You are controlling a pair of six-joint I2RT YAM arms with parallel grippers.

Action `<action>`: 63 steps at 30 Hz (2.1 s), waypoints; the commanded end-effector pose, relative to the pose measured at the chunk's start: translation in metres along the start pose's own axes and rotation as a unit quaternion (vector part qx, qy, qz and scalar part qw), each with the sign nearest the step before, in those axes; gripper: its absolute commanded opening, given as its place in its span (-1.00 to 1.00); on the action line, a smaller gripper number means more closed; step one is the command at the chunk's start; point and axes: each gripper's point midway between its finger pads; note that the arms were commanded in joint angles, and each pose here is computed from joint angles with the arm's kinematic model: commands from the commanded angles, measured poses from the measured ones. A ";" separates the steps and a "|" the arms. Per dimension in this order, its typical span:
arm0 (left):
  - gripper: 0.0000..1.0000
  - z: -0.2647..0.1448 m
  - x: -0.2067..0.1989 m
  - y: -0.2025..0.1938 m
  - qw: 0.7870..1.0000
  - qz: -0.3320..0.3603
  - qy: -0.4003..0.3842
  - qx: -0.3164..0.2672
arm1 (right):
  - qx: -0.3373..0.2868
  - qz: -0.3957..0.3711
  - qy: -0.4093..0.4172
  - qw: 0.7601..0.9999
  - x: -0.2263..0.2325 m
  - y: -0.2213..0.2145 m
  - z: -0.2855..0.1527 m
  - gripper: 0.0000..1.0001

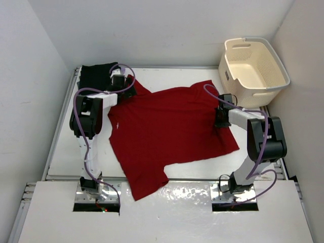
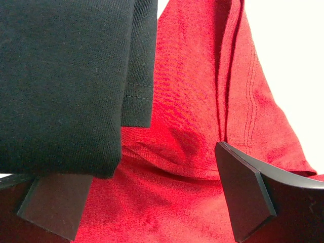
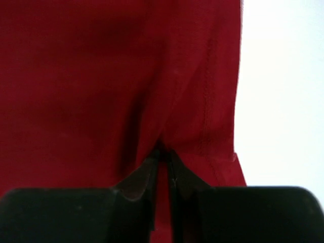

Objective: Fold and stack the t-shirts
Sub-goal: Flatten out the tshirt

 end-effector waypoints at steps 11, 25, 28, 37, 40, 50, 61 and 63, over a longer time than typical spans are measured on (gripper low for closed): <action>0.99 0.009 0.019 -0.017 1.000 -0.010 0.012 0.025 | -0.052 -0.021 -0.028 0.998 0.022 0.025 -0.009 -0.22; 0.99 0.010 0.020 -0.014 1.000 -0.011 0.012 0.026 | 0.032 0.101 -0.141 0.984 -0.073 -0.023 -0.001 -0.26; 0.99 0.011 0.022 -0.015 0.999 -0.012 0.015 0.030 | 0.004 0.141 -0.178 0.974 -0.103 -0.016 -0.020 -0.16; 0.98 0.012 0.021 -0.015 0.999 -0.012 0.010 0.030 | -0.073 0.133 -0.056 0.987 -0.077 0.034 -0.040 0.10; 0.98 0.012 0.019 -0.016 0.999 -0.009 0.007 0.031 | -0.073 0.112 0.051 0.990 -0.037 0.035 -0.041 0.17; 0.98 0.013 0.018 -0.015 1.000 -0.010 0.003 0.030 | 0.007 0.087 0.029 0.996 -0.038 -0.004 -0.011 -0.01; 0.98 0.011 0.019 -0.015 1.000 -0.010 0.004 0.029 | 0.003 0.104 -0.137 0.985 -0.094 -0.007 -0.018 -0.60; 0.98 0.011 0.020 -0.016 0.999 -0.012 0.004 0.030 | -0.003 0.104 -0.177 0.979 -0.107 -0.002 -0.027 -0.63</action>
Point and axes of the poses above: each gripper's point midway between its finger pads, its own z axis out along the fingers, its own x axis along the line the jaws close on, y = z × x, and after that the axes turned 11 degrees about z, right-handed
